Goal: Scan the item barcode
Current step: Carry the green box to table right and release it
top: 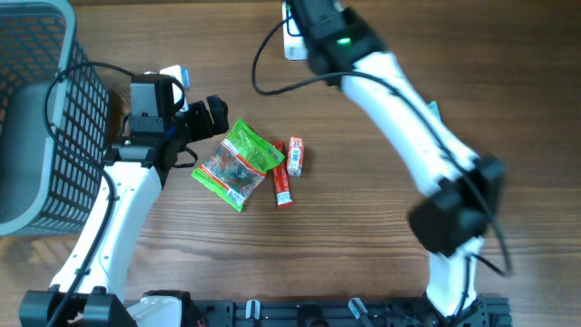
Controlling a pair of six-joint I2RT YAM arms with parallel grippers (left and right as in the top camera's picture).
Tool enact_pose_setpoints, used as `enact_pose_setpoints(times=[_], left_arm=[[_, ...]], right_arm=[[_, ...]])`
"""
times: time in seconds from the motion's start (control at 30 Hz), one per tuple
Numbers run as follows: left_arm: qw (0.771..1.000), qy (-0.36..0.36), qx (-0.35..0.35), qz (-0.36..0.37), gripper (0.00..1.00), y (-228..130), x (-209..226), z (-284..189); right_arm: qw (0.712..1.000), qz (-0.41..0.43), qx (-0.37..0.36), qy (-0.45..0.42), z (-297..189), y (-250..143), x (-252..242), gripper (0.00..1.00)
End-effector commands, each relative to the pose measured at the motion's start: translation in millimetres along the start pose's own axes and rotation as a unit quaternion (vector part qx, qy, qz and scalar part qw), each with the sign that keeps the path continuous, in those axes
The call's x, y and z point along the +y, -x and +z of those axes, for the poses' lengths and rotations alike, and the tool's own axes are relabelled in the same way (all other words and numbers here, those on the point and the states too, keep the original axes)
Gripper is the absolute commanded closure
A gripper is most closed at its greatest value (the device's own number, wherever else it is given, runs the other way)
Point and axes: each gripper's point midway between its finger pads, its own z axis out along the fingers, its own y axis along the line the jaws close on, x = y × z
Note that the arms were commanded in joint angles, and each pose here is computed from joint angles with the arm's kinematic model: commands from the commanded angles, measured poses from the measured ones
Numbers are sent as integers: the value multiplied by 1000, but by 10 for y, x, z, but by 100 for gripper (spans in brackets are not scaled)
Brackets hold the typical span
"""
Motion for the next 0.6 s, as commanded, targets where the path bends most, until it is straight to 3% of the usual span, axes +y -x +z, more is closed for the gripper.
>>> enact_pose_setpoints(times=[0.0,0.17,0.43,0.57], left_arm=[[1000,2,-10,7,0,56,12,-38],[1000,2,-10,7,0,56,12,-38],[1000,2,-10,7,0,56,12,-38],[1000,2,-10,7,0,56,12,-38]], right_arm=[[979,126,52,149,-155,-399,50,96],[929,180,189,261,23,-1157,183,91],[900,193,289,264,602,-2036,553,91],[895,190,304,265,736,-2268,735,72]])
